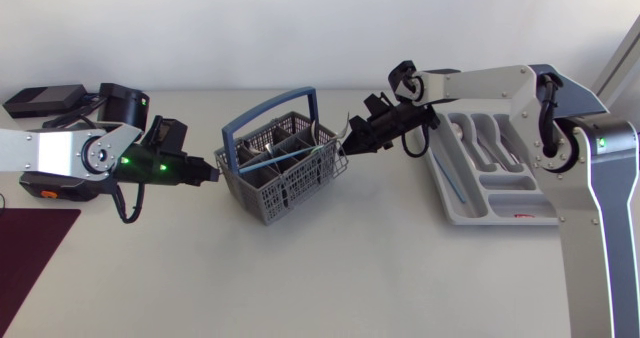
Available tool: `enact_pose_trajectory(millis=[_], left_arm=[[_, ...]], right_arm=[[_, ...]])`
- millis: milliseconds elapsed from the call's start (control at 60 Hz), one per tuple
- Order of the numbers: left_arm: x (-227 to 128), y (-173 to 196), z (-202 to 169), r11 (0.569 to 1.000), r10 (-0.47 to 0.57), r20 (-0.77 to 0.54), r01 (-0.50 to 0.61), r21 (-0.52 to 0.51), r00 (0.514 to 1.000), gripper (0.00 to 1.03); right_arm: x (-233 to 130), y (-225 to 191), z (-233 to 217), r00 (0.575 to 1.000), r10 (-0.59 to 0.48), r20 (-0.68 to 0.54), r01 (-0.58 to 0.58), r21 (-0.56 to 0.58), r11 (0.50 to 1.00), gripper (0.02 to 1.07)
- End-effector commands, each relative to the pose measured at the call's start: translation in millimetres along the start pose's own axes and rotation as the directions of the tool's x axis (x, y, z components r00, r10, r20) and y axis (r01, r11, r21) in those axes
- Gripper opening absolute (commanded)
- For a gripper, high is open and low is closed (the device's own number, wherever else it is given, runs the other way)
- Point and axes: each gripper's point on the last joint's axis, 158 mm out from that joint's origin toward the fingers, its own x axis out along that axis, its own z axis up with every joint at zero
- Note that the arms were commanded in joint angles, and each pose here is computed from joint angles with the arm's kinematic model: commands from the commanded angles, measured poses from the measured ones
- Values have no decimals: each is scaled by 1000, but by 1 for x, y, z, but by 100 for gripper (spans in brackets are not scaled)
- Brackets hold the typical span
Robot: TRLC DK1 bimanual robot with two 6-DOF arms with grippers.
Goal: Unload the cutlery basket into the drawer organizer.
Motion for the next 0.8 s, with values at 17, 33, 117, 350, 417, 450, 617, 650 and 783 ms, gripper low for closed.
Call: enact_pose_trajectory(millis=[17,33,117,350,417,450,617,650,783], left_arm=[[4,-4,8,1000,-18,10,19,-10,1000,4],[4,-4,8,1000,-18,10,19,-10,1000,4],[3,-4,7,1000,-17,11,17,-10,1000,4],[2,0,4,1000,-11,9,11,-19,1000,4],[2,-1,3,1000,-13,7,14,-17,1000,4],[2,-1,3,1000,-12,6,12,-17,1000,4],[2,-3,3,1000,-16,5,16,-14,1000,4],[2,-3,2,1000,-16,4,16,-15,1000,4],[3,-3,1,1000,-16,1,16,-16,1000,4]], right_arm=[[-5,15,-14,999,24,-22,-24,-12,1000,15],[-5,17,-15,999,24,-21,-25,-17,1000,15],[-12,16,-16,1000,19,-7,-19,-18,1000,15],[-39,-14,3,993,-86,87,85,14,996,15],[-40,-24,14,987,-115,114,112,33,993,15],[-39,-26,18,986,-115,119,111,42,993,15],[-19,-17,39,985,-101,138,96,41,995,15],[-16,-15,41,985,-98,139,93,44,995,15],[-4,-8,49,988,-78,131,73,44,996,15]])
